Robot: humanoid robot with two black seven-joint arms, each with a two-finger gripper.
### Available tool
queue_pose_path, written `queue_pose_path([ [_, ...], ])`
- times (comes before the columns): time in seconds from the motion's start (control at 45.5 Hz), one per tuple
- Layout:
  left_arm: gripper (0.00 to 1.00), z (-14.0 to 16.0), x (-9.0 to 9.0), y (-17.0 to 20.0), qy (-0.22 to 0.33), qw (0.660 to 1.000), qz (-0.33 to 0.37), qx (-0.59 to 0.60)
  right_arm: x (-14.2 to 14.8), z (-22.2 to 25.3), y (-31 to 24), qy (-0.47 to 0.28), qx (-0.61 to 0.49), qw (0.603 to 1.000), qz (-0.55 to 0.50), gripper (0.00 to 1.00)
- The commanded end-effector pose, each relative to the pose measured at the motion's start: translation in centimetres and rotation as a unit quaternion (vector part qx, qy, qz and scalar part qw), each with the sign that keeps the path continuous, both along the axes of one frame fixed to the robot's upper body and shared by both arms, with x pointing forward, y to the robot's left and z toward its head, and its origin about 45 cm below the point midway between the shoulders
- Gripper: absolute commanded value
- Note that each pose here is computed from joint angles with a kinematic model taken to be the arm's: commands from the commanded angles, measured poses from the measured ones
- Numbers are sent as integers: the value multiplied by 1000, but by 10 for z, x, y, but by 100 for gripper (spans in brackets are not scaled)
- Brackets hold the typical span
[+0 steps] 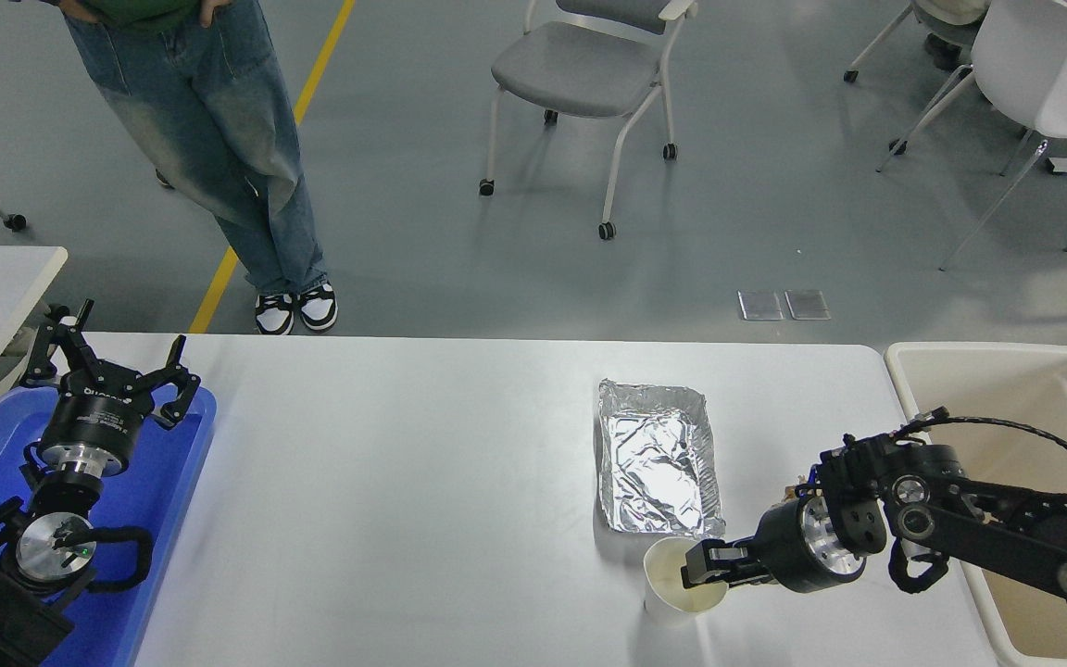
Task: Clean the table surface
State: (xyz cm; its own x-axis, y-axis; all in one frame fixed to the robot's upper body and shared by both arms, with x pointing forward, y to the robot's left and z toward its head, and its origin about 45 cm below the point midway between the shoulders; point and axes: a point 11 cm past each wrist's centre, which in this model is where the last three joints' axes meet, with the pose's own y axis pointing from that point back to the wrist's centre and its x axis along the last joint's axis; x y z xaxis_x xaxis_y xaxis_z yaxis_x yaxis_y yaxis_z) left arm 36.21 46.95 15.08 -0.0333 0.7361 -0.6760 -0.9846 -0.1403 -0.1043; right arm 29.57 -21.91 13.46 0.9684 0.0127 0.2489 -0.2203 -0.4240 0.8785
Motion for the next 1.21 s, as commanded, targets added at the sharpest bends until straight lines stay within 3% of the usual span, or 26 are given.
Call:
queue_pose_path([
  [0.0,100,-1,0,0,1,1000,0,-1,1,3,-1,-8,-6,1000,10,0],
  [0.286,100,0,0,0,0,1000,0,0,9,22,-11,-12,-13,1000,23,0],
  [0.681,100,0,0,0,0,1000,0,0,17,84,-36,-16,0,1000,19,0],
  [1.187,100,0,0,0,0,1000,0,0,27,142,-90,-61,9,997,-47,0],
])
